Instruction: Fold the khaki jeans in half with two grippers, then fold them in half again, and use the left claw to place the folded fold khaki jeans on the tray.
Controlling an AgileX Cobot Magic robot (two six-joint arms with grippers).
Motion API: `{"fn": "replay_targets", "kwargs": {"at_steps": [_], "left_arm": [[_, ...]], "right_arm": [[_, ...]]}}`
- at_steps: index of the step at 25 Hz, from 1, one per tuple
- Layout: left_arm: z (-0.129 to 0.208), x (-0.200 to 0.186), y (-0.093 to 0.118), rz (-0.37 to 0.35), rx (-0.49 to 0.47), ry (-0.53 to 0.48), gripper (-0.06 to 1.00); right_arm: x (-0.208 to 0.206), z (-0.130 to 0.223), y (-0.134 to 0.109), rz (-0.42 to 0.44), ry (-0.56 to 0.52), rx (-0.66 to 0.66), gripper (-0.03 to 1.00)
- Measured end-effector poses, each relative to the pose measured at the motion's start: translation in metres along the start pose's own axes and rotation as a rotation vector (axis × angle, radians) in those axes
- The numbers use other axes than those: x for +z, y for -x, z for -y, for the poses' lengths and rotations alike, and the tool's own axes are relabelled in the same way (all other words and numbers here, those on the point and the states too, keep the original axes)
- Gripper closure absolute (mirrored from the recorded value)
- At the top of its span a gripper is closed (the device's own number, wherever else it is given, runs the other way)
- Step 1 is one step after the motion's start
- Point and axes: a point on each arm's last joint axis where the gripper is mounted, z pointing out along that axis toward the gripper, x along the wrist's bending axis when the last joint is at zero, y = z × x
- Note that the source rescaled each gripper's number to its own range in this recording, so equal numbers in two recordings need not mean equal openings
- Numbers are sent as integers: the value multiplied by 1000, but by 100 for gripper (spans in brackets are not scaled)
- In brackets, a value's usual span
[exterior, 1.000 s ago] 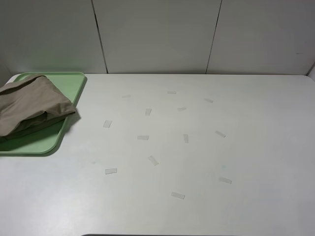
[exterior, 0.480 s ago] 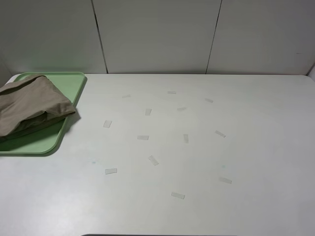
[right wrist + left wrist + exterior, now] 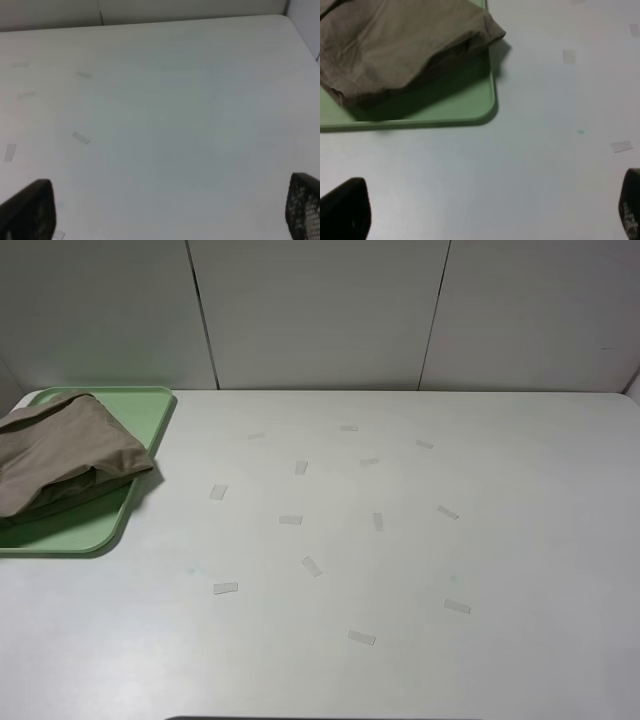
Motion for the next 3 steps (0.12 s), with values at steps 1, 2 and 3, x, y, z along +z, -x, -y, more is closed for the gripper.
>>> {"fn": "replay_targets", "kwargs": {"at_steps": [1,2,3], "left_arm": [[0,0,0,0,0,0,-5],[0,0,0,0,0,0,-5],[0,0,0,0,0,0,-5]], "right_arm": [[0,0,0,0,0,0,-3],[0,0,0,0,0,0,-3],[0,0,0,0,0,0,-3]]}}
